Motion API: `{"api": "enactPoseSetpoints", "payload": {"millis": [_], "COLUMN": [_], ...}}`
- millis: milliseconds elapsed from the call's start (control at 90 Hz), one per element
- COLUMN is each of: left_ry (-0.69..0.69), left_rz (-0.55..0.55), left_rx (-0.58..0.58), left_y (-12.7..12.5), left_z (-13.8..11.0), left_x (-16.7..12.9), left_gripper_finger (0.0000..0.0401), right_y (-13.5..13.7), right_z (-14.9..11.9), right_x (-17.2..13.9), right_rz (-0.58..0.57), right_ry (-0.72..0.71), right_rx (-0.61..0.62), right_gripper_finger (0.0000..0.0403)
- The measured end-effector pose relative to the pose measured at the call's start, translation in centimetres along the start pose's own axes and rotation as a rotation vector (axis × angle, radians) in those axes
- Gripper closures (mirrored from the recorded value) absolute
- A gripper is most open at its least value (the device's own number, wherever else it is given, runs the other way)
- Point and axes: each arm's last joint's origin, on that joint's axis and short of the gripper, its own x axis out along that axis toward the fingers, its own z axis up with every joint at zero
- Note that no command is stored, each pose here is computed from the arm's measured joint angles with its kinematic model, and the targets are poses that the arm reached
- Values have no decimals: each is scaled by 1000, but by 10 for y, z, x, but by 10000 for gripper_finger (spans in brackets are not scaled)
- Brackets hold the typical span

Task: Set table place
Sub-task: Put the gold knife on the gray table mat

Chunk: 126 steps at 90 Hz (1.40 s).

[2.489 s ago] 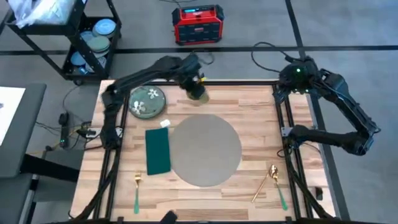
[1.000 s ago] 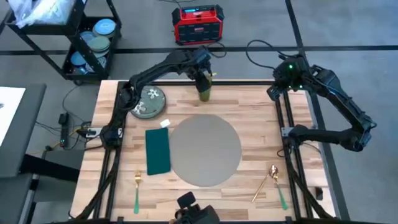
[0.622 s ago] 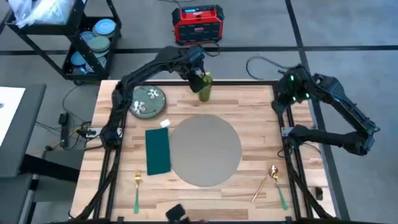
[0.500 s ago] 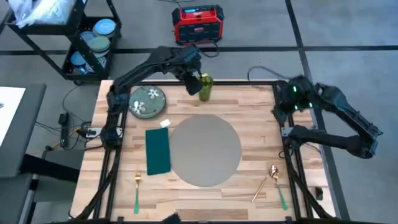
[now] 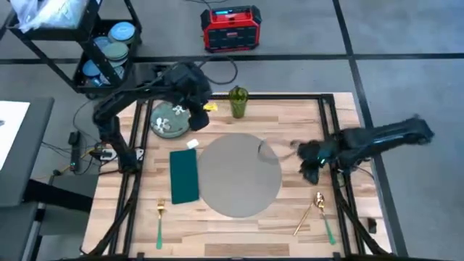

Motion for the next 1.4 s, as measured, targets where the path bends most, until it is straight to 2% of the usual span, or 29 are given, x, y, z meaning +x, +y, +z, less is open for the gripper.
{"api": "enactPoseSetpoints", "payload": {"millis": [111, 311, 433, 522, 733, 889, 1067, 1122, 1267, 1333, 1400], "left_ry": [7, 6, -70, -123, -84, -26, -2, 4, -9, -8, -12], "left_rz": [-32, -129, -205, -218, -235, -252, -299, -306, -296, -282, -268], "left_rx": [71, 157, 123, 75, -41, -67, -37, -24, -20, -30, -30], "left_y": [-16, -48, -65, -72, -88, -102, -122, -127, -135, -137, -139], "left_z": [-10, -49, -74, -91, -130, -154, -172, -177, -185, -188, -190], "left_x": [-8, -26, -28, -25, 4, 24, 34, 36, 35, 35, 34], "left_gripper_finger": [278, 278, 278, 278, 278, 278, 278, 278, 278, 278, 278], "right_y": [29, 77, 91, 98, 115, 117, 131, 137, 160, 166, 167], "right_z": [-11, -40, -52, -55, -54, -56, -49, -46, -44, -46, -45], "right_x": [25, 41, 45, 48, 65, 91, 104, 106, 105, 108, 112], "right_rz": [-25, 84, 124, 148, 256, 154, 121, 126, 190, 187, 175], "right_ry": [99, 103, 119, 115, 143, 217, 258, 270, 261, 273, 284], "right_rx": [-108, -202, -220, -251, -313, -321, -319, -399, -709, -771, -766], "right_gripper_finger": [300, 301, 301, 300, 281, 264, 286, 295, 303, 300, 292]}}
